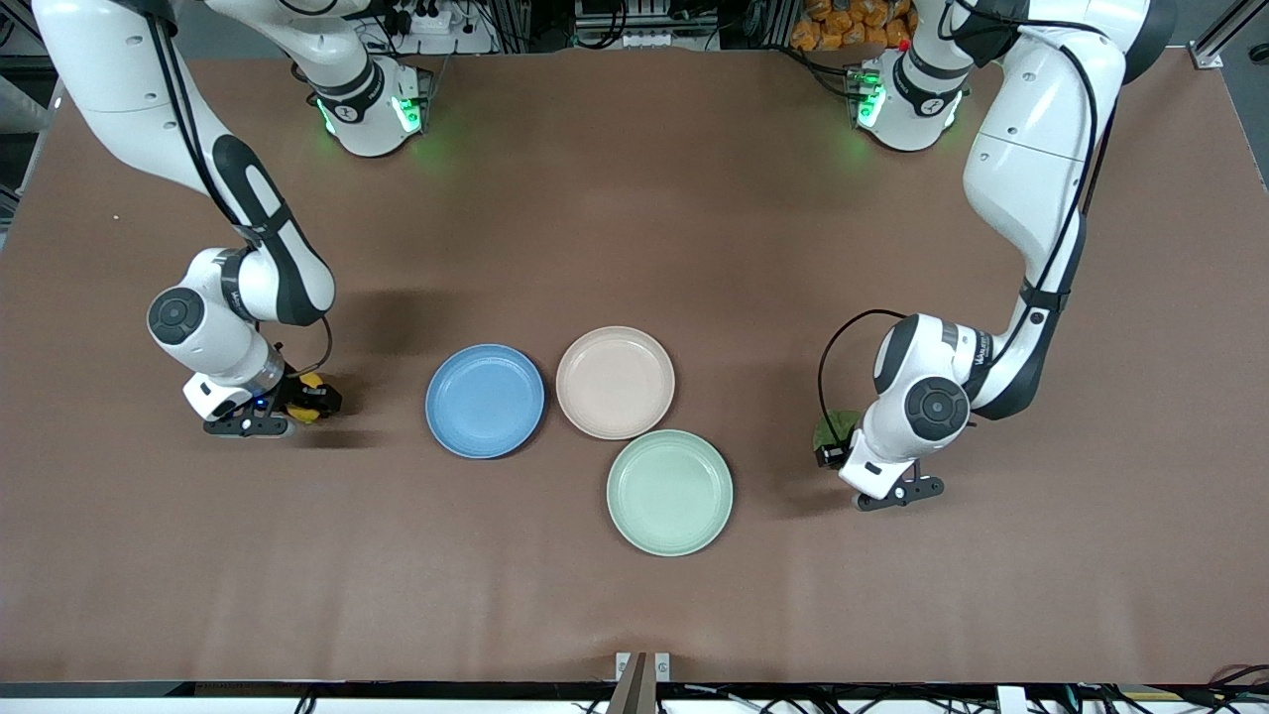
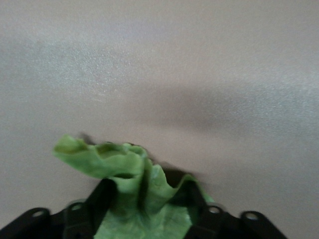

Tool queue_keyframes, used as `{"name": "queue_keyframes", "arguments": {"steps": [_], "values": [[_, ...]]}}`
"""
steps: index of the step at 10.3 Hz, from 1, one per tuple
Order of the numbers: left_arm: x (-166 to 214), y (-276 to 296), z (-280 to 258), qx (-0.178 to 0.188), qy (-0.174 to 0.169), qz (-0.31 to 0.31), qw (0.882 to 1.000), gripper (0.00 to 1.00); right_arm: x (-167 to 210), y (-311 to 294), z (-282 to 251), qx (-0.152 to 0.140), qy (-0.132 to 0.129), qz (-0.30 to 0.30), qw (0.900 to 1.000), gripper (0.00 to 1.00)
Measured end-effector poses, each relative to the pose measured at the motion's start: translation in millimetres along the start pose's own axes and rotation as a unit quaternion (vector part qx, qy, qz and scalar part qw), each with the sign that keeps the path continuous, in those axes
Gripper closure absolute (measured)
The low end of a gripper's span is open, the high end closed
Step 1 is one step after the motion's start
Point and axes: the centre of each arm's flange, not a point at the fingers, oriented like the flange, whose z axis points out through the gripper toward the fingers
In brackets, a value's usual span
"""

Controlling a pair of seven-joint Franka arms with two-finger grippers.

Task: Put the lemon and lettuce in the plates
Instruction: 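Close the right gripper on the lemon while the left gripper grasps the lettuce, then carry the lemon over the blue plate while the left gripper carries lettuce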

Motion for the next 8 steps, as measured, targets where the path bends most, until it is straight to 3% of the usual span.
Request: {"name": "queue_keyframes", "arguments": {"steps": [1,4,8], "values": [[0,1,-2,-0.001,0.001,0.001,1.0,0.55,0,-1,0,0.001,-0.002,-0.001,1.0,0.42],[4,-6,-5,0.001,0.003,-0.005,1.0,0.94,9,-9,-9,0.009,-0.04,-0.006,0.999,0.42],[10,5,-36,-0.014,0.029,-0.007,0.999,0.96,28,-11,-27,0.019,-0.059,0.001,0.998,0.42]]}}
